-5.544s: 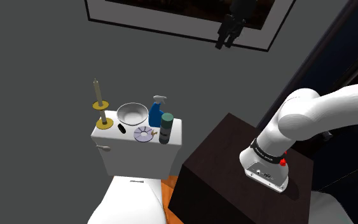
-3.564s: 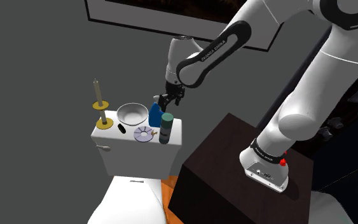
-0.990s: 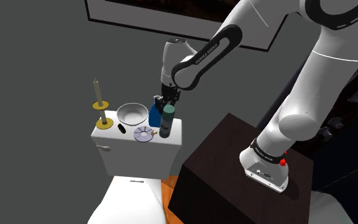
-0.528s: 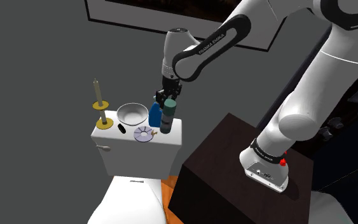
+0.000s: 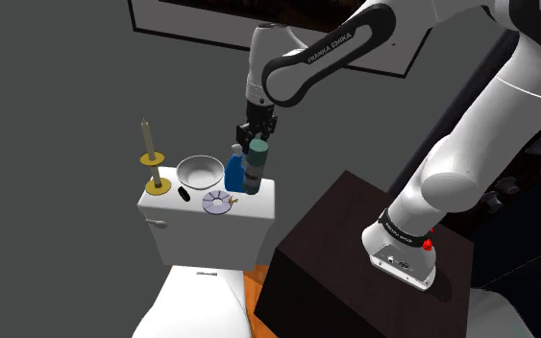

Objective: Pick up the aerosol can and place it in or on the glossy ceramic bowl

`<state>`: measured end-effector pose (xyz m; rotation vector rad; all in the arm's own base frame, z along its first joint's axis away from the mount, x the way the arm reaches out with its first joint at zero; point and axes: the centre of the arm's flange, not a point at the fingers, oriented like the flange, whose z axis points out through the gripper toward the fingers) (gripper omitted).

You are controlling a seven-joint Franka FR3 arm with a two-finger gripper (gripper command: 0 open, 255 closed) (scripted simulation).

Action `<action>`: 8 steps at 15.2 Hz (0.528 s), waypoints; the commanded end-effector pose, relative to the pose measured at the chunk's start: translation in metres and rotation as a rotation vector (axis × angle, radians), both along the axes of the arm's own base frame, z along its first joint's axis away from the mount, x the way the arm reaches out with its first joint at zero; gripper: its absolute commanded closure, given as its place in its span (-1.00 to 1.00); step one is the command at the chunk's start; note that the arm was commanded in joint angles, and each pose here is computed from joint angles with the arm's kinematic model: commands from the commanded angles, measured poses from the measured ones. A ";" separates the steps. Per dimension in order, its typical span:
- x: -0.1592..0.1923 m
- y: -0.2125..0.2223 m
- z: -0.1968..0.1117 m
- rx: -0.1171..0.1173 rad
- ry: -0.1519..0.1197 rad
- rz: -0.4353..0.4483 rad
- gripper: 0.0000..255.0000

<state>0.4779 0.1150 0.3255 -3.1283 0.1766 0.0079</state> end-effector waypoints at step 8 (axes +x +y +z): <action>0.099 0.010 0.038 0.000 0.000 0.000 1.00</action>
